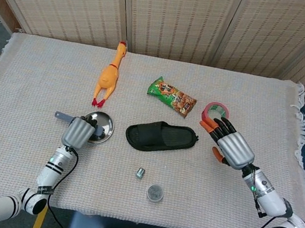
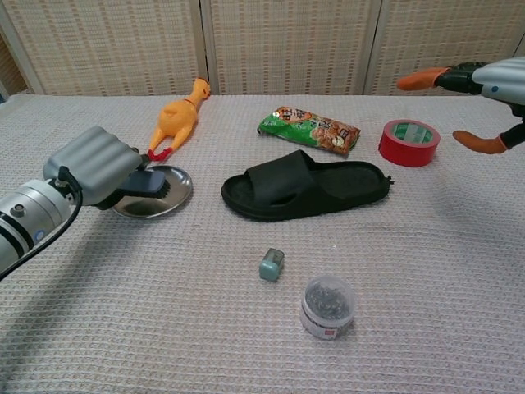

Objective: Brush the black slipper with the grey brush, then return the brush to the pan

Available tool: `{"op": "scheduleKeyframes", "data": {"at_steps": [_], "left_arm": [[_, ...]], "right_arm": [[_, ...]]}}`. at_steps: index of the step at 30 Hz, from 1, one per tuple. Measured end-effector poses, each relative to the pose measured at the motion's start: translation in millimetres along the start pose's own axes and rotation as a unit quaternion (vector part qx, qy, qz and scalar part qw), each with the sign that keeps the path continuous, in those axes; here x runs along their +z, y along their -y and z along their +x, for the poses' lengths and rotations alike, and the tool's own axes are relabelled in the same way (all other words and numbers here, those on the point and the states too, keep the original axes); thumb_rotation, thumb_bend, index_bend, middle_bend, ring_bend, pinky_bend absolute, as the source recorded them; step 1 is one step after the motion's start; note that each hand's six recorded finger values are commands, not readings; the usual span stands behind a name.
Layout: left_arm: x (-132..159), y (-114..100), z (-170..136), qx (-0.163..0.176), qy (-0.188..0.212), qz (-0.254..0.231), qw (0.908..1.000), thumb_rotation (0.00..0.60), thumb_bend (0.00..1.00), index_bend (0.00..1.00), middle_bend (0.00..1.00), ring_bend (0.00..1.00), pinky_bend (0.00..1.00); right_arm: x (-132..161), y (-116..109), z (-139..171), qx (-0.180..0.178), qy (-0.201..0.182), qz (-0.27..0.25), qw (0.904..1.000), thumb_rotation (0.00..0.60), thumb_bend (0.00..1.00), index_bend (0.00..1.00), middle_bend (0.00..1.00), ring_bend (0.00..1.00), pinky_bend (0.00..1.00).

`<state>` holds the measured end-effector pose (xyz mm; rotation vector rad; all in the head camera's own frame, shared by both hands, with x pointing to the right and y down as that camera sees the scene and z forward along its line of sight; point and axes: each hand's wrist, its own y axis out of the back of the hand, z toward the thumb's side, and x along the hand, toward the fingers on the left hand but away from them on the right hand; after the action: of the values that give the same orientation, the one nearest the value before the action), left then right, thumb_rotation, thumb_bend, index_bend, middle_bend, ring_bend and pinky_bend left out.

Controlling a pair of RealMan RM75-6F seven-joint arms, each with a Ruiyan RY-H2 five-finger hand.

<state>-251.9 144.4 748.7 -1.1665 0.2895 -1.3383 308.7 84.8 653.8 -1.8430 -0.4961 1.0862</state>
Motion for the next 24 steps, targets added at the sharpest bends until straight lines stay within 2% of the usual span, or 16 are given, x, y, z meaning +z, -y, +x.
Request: {"op": "scheduleKeyframes", "data": {"at_steps": [5, 7, 11, 16, 19, 22, 24], "left_arm": [[1.8, 1.4, 3.5, 0.003, -0.012, 0.014, 0.9998, 0.600, 0.44, 0.48, 0.69, 0.58, 0.81], [2.5, 3.2, 3.9, -0.002, -0.014, 0.021, 0.9997, 0.600, 0.44, 0.43, 0.61, 0.58, 0.80], [5.1, 6.2, 4.2, -0.010, -0.013, 0.024, 0.9996, 0.600, 0.43, 0.37, 0.53, 0.58, 0.81], [7.4, 7.0, 5.8, -0.019, -0.016, 0.023, 0.9994, 0.600, 0.43, 0.23, 0.40, 0.58, 0.83], [7.4, 6.7, 6.4, -0.023, -0.019, 0.020, 0.9993, 0.600, 0.42, 0.16, 0.27, 0.58, 0.84], [7.8, 6.0, 6.4, -0.027, -0.020, 0.017, 0.9993, 0.600, 0.41, 0.13, 0.17, 0.58, 0.85], [7.4, 4.8, 5.9, -0.027, -0.019, 0.015, 0.9994, 0.600, 0.41, 0.13, 0.14, 0.58, 0.85]], "right_arm": [[-3.9, 1.9, 0.6, 0.003, 0.007, -0.001, 1.0000, 0.600, 0.46, 0.00, 0.00, 0.00, 0.00], [-4.7, 2.1, -0.3, 0.001, 0.009, -0.003, 1.0000, 0.600, 0.46, 0.00, 0.00, 0.00, 0.00], [-5.4, 1.9, -1.4, -0.002, 0.010, -0.003, 0.9999, 0.600, 0.46, 0.00, 0.00, 0.00, 0.00], [-6.5, 2.7, -1.2, -0.001, 0.012, -0.002, 0.9999, 0.600, 0.46, 0.00, 0.00, 0.00, 0.00], [-6.8, 2.9, -0.6, 0.000, 0.013, -0.003, 0.9999, 0.600, 0.46, 0.00, 0.00, 0.00, 0.00], [-7.2, 2.4, -0.1, -0.001, 0.014, -0.003, 0.9999, 0.600, 0.46, 0.00, 0.00, 0.00, 0.00], [-7.6, 1.9, 0.3, -0.002, 0.015, -0.002, 0.9999, 0.600, 0.46, 0.00, 0.00, 0.00, 0.00]]}}
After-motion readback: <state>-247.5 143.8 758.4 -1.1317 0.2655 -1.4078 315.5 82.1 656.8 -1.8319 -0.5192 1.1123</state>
